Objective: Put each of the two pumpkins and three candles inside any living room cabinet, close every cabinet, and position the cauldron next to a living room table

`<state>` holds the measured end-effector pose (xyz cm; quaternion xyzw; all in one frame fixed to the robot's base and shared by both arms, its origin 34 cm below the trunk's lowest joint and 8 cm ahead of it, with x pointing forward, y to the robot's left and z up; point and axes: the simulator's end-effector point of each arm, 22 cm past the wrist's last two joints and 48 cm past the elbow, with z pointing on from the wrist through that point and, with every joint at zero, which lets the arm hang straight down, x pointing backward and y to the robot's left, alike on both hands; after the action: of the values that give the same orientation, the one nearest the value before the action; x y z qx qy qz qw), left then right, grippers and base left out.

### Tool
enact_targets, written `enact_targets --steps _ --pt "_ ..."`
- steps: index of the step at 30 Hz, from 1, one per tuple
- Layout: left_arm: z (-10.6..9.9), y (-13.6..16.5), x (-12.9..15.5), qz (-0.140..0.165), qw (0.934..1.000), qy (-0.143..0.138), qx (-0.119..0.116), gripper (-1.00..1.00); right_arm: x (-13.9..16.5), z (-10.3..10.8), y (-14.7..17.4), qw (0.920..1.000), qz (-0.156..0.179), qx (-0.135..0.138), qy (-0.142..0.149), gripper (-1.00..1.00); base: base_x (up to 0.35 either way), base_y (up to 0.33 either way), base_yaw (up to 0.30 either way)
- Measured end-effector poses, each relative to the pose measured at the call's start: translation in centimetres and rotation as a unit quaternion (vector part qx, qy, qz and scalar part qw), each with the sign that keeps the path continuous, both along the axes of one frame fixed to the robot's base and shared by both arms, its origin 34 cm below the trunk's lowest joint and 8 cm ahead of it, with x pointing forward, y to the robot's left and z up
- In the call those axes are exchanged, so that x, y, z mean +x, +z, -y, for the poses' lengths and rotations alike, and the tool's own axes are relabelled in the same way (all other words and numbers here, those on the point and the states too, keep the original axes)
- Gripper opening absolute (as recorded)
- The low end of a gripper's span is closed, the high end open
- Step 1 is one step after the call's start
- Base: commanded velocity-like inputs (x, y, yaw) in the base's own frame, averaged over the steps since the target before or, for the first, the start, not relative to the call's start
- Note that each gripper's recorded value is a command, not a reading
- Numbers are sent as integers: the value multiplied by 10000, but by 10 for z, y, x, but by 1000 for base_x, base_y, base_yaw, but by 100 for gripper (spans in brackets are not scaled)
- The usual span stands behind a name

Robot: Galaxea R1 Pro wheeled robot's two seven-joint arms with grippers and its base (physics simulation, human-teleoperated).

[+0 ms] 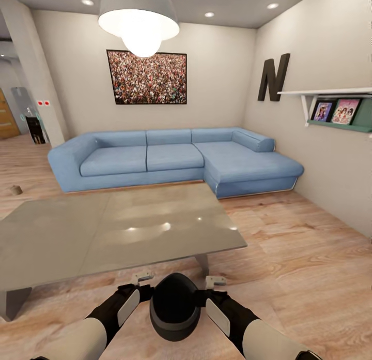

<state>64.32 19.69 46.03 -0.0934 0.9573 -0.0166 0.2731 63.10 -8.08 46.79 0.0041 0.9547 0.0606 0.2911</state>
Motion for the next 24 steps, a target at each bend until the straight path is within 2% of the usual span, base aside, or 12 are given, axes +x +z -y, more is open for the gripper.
enact_targets --steps 11,16,24 --pt "0 22 4 -4 10000 -3 4 100 5 0 23 10000 3 2 -2 100 -278 0 -24" --pt "-1 34 6 8 10000 2 7 100 7 0 34 10000 17 -4 -7 100 -261 0 205" --pt "0 52 9 21 10000 -2 0 100 9 0 52 10000 19 -10 -6 100 -32 0 262"
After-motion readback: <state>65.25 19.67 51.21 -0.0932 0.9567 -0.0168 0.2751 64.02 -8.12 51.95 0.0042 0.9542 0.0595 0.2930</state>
